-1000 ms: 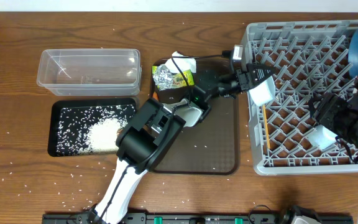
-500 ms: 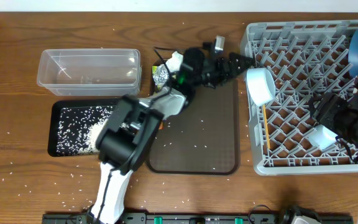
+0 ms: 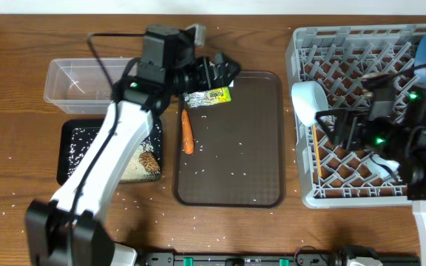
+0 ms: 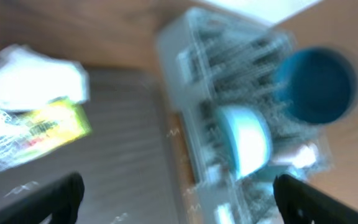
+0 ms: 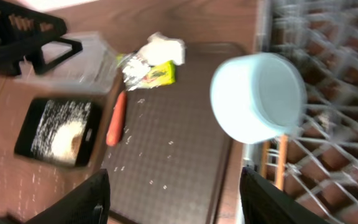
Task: Sort waste into correct bins and load items into the dishwasher rack
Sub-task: 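Grasp the yellow snack wrapper with the left gripper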
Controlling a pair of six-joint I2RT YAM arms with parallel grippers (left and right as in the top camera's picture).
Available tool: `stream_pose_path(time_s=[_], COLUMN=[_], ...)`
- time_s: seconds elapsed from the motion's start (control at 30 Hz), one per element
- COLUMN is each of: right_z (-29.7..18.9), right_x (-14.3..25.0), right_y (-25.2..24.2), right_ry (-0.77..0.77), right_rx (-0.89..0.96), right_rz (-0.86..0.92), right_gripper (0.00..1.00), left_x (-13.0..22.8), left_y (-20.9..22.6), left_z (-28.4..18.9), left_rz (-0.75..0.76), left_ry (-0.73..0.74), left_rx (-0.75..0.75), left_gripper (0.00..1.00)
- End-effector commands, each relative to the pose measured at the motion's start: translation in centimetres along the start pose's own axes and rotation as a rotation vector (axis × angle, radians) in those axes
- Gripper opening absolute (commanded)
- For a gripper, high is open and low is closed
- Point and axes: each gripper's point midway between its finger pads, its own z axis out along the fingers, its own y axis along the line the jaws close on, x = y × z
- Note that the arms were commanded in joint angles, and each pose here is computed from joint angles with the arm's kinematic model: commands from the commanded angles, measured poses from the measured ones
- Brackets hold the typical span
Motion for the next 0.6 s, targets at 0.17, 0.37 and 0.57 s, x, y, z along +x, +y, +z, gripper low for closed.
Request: stream_pose_path(time_s=[0.17, 0.37, 0.57], right_z=[1.1, 1.2, 1.3], right_x=[-1.2, 0.4, 1.9], right_y=[3.9, 3.7, 3.3], right_ry=[-0.04, 0.026, 0.087], right_rx=[-0.064, -0.057, -0.047], right_rz=[-0.187, -0.13, -0.103], right_gripper=[0.62, 0.61, 0.61], left_x=[1.2, 1.6, 3.9], left_y=[5.1, 9.9, 13.7], left_z=[0.5, 4.6, 10.2], left_rz=[0.395, 0.393, 0.392], left_ry=[0.046, 0.095, 0.169], left_rx=[-0.312, -0.428, -0.431], left_gripper=[0.97, 0.84, 0.8])
